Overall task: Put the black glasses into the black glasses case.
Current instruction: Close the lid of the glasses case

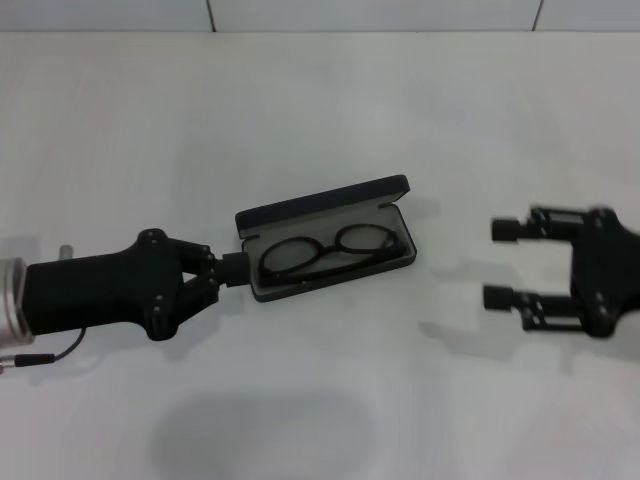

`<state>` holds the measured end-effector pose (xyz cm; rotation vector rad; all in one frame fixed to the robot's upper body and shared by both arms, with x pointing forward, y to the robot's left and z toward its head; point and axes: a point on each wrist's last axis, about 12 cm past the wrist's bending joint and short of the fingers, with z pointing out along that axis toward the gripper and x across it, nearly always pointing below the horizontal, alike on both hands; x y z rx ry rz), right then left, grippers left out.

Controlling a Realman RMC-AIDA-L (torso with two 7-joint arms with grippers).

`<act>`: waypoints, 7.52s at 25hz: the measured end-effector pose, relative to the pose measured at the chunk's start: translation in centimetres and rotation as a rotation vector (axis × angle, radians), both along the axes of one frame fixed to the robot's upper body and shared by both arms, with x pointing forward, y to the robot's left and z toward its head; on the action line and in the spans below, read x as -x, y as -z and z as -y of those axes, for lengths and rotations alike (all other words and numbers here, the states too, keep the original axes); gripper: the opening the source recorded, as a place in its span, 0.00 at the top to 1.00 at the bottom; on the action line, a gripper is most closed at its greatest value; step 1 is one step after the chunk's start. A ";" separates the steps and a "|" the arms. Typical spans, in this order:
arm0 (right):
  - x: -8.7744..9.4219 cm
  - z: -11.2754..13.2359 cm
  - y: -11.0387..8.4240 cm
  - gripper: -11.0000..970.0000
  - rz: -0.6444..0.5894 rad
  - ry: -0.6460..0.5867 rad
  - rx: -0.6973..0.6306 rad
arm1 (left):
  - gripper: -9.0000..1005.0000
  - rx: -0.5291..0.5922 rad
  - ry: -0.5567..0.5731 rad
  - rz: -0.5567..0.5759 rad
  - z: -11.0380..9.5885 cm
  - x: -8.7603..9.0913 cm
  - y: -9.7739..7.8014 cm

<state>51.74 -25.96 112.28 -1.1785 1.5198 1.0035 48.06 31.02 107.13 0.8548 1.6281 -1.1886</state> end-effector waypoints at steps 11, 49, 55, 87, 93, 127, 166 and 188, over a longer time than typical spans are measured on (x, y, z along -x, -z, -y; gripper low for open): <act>2.9 2.1 7.0 0.27 0.028 0.126 0.007 | 0.94 -0.149 -0.070 -0.084 2.1 -0.8 3.0; 2.4 2.2 7.4 0.26 0.038 0.173 0.022 | 0.93 -0.313 -0.309 -0.046 2.1 -4.9 4.2; 2.5 2.1 7.4 0.26 0.037 0.168 0.016 | 0.93 -0.320 -0.322 -0.029 2.2 -5.7 3.8; 2.3 2.4 7.2 0.26 0.049 0.184 0.005 | 0.93 -0.040 -0.196 -0.127 3.8 -5.9 -3.1; 2.4 2.4 7.3 0.26 0.049 0.186 0.005 | 0.93 -0.141 -0.270 -0.174 6.3 -9.0 -4.7; 1.9 2.8 7.4 0.26 0.055 0.221 0.037 | 0.92 -0.347 -0.547 -0.275 12.3 -9.2 -1.8; 1.7 2.7 7.2 0.26 0.055 0.215 0.032 | 0.92 -0.355 -0.569 -0.130 11.9 -5.2 1.8; 1.4 2.6 7.0 0.26 0.040 0.218 0.033 | 0.91 -0.310 -0.541 -0.049 11.4 -3.8 4.2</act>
